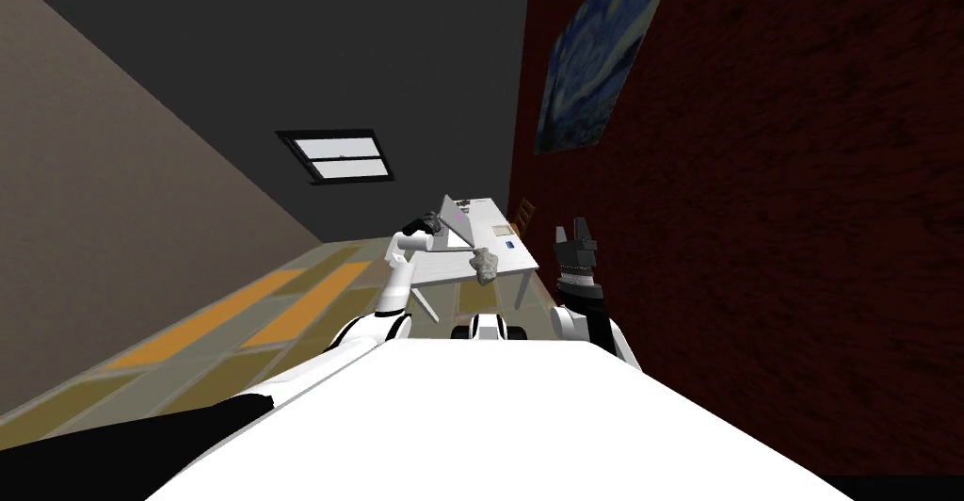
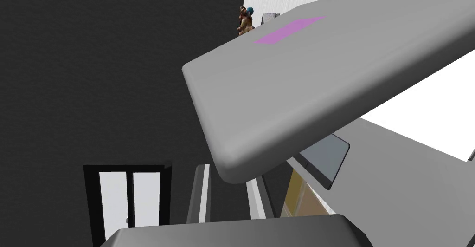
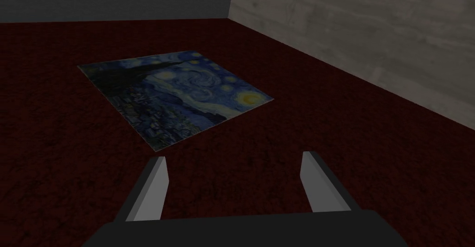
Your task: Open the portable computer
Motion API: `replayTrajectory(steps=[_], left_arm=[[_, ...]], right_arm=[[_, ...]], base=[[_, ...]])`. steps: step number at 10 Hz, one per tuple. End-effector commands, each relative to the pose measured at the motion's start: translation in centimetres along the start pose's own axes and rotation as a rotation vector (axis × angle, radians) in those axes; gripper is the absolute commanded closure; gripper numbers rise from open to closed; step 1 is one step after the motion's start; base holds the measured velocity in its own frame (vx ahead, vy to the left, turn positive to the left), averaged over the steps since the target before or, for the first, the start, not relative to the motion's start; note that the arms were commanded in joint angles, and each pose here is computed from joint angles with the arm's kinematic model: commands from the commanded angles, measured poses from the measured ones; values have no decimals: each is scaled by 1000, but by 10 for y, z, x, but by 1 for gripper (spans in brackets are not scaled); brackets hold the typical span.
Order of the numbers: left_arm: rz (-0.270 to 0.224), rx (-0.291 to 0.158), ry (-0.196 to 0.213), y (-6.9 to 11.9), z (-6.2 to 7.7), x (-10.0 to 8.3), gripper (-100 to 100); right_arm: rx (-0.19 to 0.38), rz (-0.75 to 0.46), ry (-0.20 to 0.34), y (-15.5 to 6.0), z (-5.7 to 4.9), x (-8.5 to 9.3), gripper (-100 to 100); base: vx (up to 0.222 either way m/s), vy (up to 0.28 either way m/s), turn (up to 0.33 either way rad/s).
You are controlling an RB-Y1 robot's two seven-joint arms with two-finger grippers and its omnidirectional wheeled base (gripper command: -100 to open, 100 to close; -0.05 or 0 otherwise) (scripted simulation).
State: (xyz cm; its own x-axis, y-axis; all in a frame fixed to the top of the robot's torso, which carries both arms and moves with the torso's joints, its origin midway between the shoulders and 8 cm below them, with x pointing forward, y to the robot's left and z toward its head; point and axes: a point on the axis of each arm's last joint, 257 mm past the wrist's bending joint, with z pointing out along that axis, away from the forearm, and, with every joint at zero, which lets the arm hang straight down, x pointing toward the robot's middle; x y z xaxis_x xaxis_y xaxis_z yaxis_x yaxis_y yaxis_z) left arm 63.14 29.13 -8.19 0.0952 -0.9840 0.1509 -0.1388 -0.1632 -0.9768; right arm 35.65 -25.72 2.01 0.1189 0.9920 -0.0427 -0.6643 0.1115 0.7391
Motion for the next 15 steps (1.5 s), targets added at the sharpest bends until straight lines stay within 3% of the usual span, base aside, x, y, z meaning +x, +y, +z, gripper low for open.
replayTrajectory(steps=[1,2,3,4,5,6,7,8,10,11,12,13,14,15], left_arm=[[-4,-69,-33,37,8,-20,100],[-5,-84,-39,44,9,-22,100],[-64,-39,-95,29,7,-77,100],[-54,-39,-104,30,9,-85,100],[-58,-79,-123,50,12,-95,100],[-22,9,-177,-3,17,-133,-100],[-33,-13,-196,8,18,-144,-100],[2,36,-243,-23,16,-175,-100],[-21,0,-277,-5,16,-196,-100],[3,34,-332,-31,12,-232,-100],[-15,13,-355,-19,11,-245,-100],[11,55,-396,-49,4,-273,-100],[-11,43,-423,-42,0,-289,-100],[18,77,-465,-69,-8,-317,-100]], right_arm=[[0,0,0,0,0,0,0],[0,0,0,0,0,0,0],[0,0,0,0,0,0,0],[0,0,0,0,0,0,0],[0,0,0,0,0,0,0],[0,0,0,0,0,0,0],[0,0,0,0,0,0,0],[0,0,0,0,0,0,0],[0,0,0,0,0,0,0],[0,0,0,0,0,0,0],[0,0,0,0,0,0,0],[0,0,0,0,0,0,0],[0,0,0,0,0,0,0],[0,0,0,0,0,0,0]], base=[[-2,13,-45],[12,1,27],[-102,3,-267],[-120,23,-321],[-71,12,-293],[-140,6,-422],[-119,10,-289],[-130,16,-398],[-73,22,-145],[-90,13,-331],[-109,0,-307],[-154,-16,-367],[-149,-16,-293],[-157,-14,-351]])
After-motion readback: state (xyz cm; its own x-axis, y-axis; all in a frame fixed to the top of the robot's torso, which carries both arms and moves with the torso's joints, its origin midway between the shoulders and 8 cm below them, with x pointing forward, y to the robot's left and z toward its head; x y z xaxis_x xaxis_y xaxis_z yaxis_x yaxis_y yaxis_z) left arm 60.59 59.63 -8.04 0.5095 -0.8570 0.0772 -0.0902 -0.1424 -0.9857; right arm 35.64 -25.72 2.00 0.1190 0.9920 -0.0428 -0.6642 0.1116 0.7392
